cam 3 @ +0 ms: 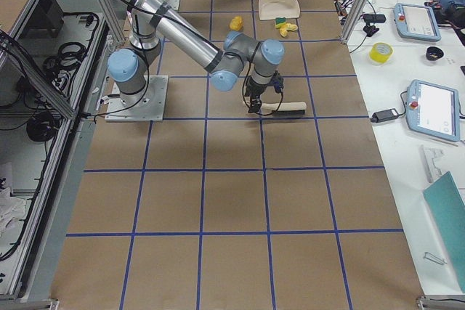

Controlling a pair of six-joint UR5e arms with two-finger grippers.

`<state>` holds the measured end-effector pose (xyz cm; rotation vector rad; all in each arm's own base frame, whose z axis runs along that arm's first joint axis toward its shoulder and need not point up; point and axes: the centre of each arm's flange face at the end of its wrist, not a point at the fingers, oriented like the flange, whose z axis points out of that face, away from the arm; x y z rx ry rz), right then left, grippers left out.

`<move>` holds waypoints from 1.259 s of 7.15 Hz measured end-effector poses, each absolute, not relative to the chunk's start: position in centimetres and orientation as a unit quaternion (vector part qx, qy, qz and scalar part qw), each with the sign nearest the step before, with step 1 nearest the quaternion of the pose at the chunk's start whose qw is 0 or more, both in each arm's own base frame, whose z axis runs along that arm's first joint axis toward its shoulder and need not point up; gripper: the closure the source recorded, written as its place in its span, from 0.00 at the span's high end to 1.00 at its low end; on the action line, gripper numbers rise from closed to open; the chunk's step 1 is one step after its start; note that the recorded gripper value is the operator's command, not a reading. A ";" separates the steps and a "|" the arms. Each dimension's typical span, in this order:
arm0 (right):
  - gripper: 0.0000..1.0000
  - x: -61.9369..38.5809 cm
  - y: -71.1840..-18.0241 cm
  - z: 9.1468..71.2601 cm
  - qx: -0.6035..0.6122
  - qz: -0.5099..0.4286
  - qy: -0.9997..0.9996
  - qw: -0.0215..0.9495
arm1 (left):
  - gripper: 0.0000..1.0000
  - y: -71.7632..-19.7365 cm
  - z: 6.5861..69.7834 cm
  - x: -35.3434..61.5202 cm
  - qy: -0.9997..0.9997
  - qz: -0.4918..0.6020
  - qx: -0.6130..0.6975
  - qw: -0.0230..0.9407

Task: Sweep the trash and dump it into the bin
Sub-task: 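Close the left gripper on the dustpan handle while the right grasps the brush handle, then lift the white brush with the right gripper and carry it toward the dustpan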

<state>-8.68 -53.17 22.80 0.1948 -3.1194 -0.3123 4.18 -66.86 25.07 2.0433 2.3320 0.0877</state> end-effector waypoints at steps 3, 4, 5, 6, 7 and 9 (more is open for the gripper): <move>0.17 -8.7 -53.4 23.1 0.040 -0.096 -0.995 0.002 | 0.75 -67.3 23.3 4.0 0.736 0.030 0.677 0.010; 0.10 -8.8 -53.5 23.3 0.037 -0.094 -0.995 0.003 | 0.75 -67.2 23.3 3.8 0.733 0.029 0.679 0.010; 0.06 -8.8 -53.5 23.5 0.037 -0.092 -0.995 0.005 | 0.75 -67.1 23.6 3.6 0.731 0.028 0.681 0.011; 0.06 -8.8 -53.5 23.6 0.036 -0.091 -0.995 0.006 | 0.62 -67.1 23.9 3.5 0.731 0.027 0.682 0.012; 0.08 -8.7 -53.5 24.1 0.028 -0.089 -0.996 0.010 | 0.44 -67.0 24.1 3.5 0.731 0.026 0.682 0.013; 0.08 -5.5 -53.5 26.2 0.032 -0.093 -0.994 0.043 | 0.17 -67.0 24.0 3.3 0.732 0.019 0.681 0.008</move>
